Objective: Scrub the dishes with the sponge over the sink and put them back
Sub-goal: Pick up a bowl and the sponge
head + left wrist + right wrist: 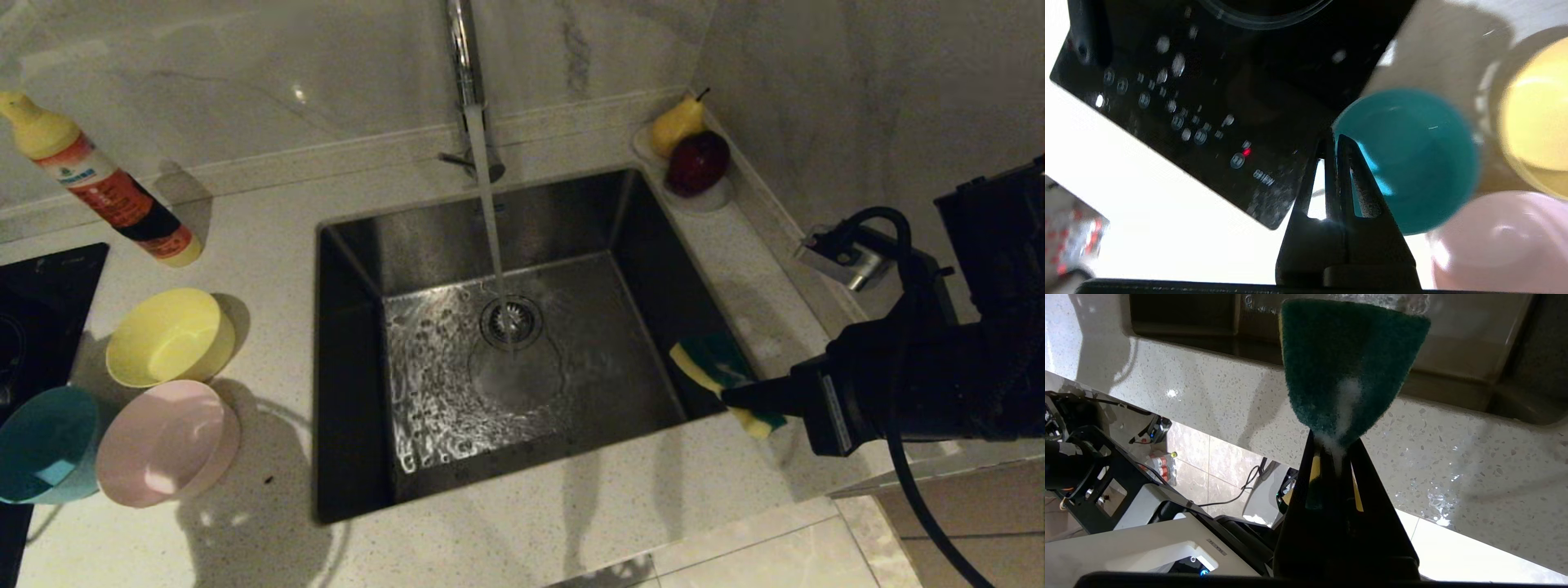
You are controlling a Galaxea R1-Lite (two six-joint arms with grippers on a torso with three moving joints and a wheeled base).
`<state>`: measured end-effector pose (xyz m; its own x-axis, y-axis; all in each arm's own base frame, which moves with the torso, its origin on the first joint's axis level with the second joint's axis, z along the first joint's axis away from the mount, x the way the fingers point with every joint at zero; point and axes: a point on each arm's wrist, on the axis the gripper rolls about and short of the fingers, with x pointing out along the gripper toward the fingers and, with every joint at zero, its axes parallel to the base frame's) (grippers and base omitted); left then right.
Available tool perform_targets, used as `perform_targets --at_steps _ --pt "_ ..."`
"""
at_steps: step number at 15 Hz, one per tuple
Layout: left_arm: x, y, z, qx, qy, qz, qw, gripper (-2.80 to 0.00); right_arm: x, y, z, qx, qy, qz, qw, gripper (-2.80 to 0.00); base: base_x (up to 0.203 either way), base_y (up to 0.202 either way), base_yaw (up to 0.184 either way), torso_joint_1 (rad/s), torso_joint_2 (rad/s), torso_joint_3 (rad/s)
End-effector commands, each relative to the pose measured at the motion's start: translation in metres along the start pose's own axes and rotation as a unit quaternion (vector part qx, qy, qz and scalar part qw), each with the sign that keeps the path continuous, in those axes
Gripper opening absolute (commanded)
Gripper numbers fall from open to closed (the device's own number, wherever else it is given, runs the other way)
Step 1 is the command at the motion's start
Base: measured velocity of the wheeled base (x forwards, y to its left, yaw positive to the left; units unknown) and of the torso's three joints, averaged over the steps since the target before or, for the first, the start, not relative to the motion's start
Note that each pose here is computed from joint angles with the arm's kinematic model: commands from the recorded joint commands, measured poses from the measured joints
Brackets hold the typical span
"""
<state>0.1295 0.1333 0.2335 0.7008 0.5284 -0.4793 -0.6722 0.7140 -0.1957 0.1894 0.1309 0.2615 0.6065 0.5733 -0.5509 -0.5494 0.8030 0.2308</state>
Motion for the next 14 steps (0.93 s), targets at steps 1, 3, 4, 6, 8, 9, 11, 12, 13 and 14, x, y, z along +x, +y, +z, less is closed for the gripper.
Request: perform_targets --at_steps 1,3,4,6,8,9,11,12,13,14 --pt "0.011 0.006 -0.007 -0.008 0.025 0.007 0.9996 -2.80 0.000 0.000 0.000 0.001 0.001 0.001 1.000 -2.80 0.000 0.000 0.000 0.000 0.00 0.000" --pt "0.017 0.007 -0.010 -0.011 0.033 -0.009 0.9993 -2.80 0.001 0.000 0.000 0.001 0.001 0.000 1.000 -2.80 0.000 0.000 0.000 0.000 0.00 0.000" --pt "0.021 0.008 -0.011 -0.013 0.041 -0.008 0.9991 -2.80 0.001 0.000 0.000 0.001 0.001 0.001 1.000 -2.80 0.000 0.000 0.000 0.000 0.00 0.000" --pt "0.031 0.013 -0.013 -0.020 0.057 -0.002 0.9982 0.00 0.002 0.000 0.000 0.001 0.003 0.000 1.000 -2.80 0.000 0.000 0.000 0.000 0.00 0.000" --pt "0.038 0.019 -0.016 -0.031 0.073 -0.013 0.9968 0.00 0.004 -0.001 0.000 0.002 0.004 0.000 1.000 -2.80 0.000 0.000 0.000 0.000 0.00 0.000" --pt "0.041 0.021 -0.017 -0.035 0.078 -0.017 0.9962 0.00 0.003 0.000 0.000 0.001 0.004 0.000 1.000 -2.80 0.000 0.000 0.000 0.000 0.00 0.000" --pt "0.046 0.023 -0.018 -0.039 0.086 -0.017 0.9954 0.00 0.006 -0.001 0.000 0.003 0.008 -0.002 1.000 -2.80 0.000 0.000 0.000 0.000 0.00 0.000" --pt "0.047 0.023 -0.020 -0.041 0.091 -0.018 0.9949 0.00 0.007 -0.001 0.000 0.003 0.009 -0.002 1.000 -2.80 0.000 0.000 0.000 0.000 0.00 0.000" --pt "0.050 0.024 -0.021 -0.042 0.096 -0.018 0.9943 0.00 0.007 -0.001 0.000 0.003 0.009 -0.002 1.000 -2.80 0.000 0.000 0.000 0.000 0.00 0.000" --pt "0.051 0.024 -0.022 -0.043 0.100 -0.023 0.9938 0.00 0.007 -0.002 0.000 0.004 0.010 -0.003 1.000 -2.80 0.000 0.000 0.000 0.000 0.00 0.000"
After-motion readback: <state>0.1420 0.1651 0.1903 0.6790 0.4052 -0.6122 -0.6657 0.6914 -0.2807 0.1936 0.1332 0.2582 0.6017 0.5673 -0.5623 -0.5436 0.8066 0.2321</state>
